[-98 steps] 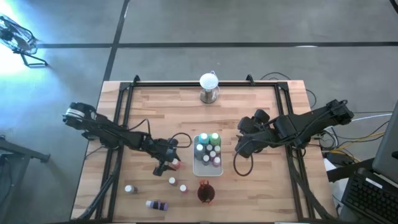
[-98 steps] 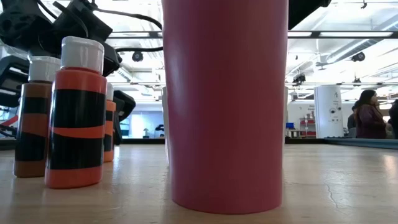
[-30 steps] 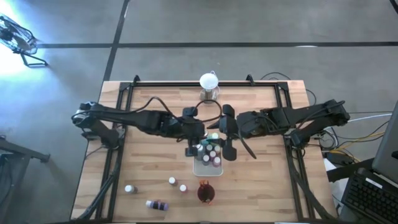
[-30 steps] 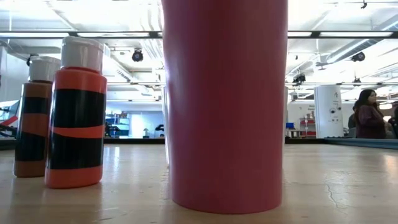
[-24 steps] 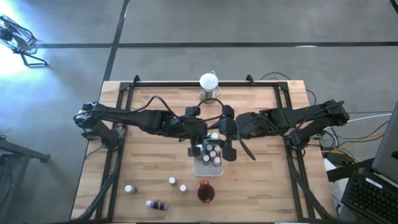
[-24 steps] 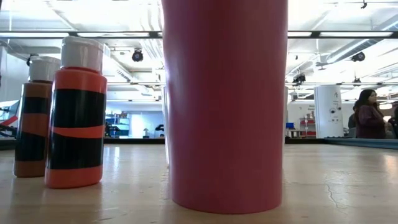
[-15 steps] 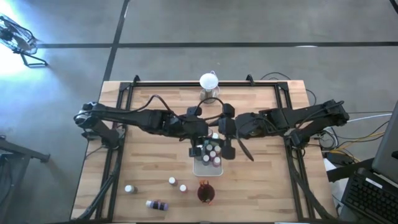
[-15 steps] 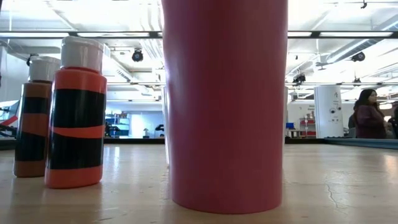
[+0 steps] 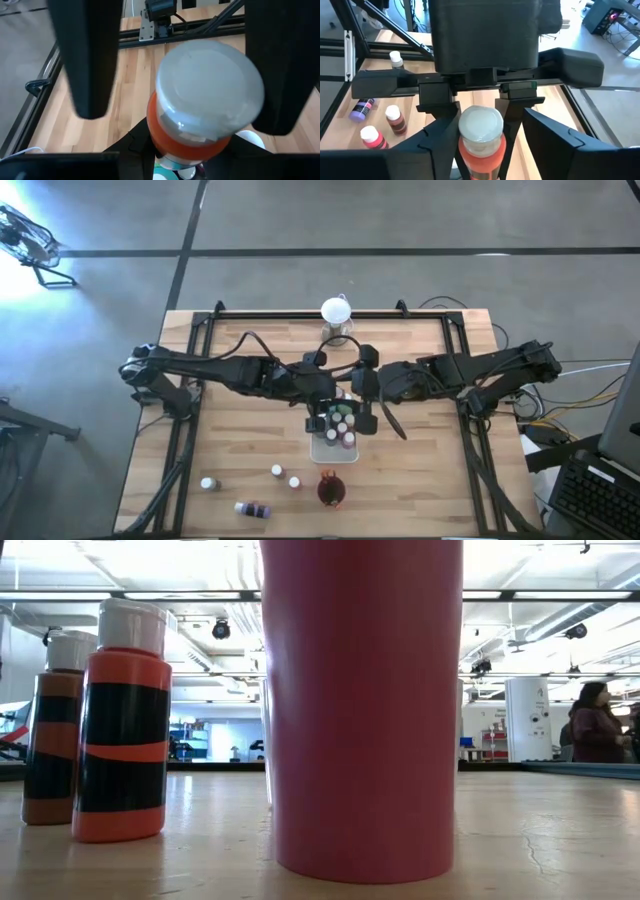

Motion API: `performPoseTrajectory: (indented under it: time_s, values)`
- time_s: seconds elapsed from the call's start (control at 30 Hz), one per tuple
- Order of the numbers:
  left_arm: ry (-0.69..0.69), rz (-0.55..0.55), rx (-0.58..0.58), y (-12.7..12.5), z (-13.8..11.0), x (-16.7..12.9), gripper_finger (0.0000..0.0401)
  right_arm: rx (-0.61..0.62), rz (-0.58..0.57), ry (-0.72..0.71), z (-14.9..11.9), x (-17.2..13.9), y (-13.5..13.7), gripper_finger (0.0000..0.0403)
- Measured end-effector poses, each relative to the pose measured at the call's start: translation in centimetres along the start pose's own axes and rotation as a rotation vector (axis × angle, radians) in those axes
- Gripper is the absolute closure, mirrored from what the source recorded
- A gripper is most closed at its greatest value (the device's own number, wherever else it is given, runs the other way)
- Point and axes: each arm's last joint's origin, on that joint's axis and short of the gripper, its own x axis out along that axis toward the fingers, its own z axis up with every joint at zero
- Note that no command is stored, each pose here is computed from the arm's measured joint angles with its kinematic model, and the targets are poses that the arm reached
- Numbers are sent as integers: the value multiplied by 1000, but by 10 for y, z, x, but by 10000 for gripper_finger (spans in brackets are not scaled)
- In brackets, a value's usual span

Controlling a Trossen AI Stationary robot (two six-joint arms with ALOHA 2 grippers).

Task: Pick & Place Paint Supplies
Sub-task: Put the orange paint bottle into the white bin

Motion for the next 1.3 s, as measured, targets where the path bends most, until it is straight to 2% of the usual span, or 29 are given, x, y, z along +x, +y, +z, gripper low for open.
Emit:
performPoseTrajectory:
  time_s: [0.47, 0.67, 0.77, 1.07, 1.3]
  values:
    - [-3, 4, 3, 1, 1, 0, 282, -6, 2, 20, -2, 0, 0, 290]
    - [-4, 1, 5, 1, 1, 0, 282, 20, 2, 31, -3, 0, 0, 281]
    - [-4, 1, 9, 0, 0, 1, 279, 19, 1, 34, -3, 0, 0, 289]
    - [26, 0, 37, 0, -3, 0, 210, 19, -2, 53, -5, -1, -1, 292]
    - [103, -8, 68, 3, -10, -16, 188, 77, 12, 50, -5, -15, 3, 292]
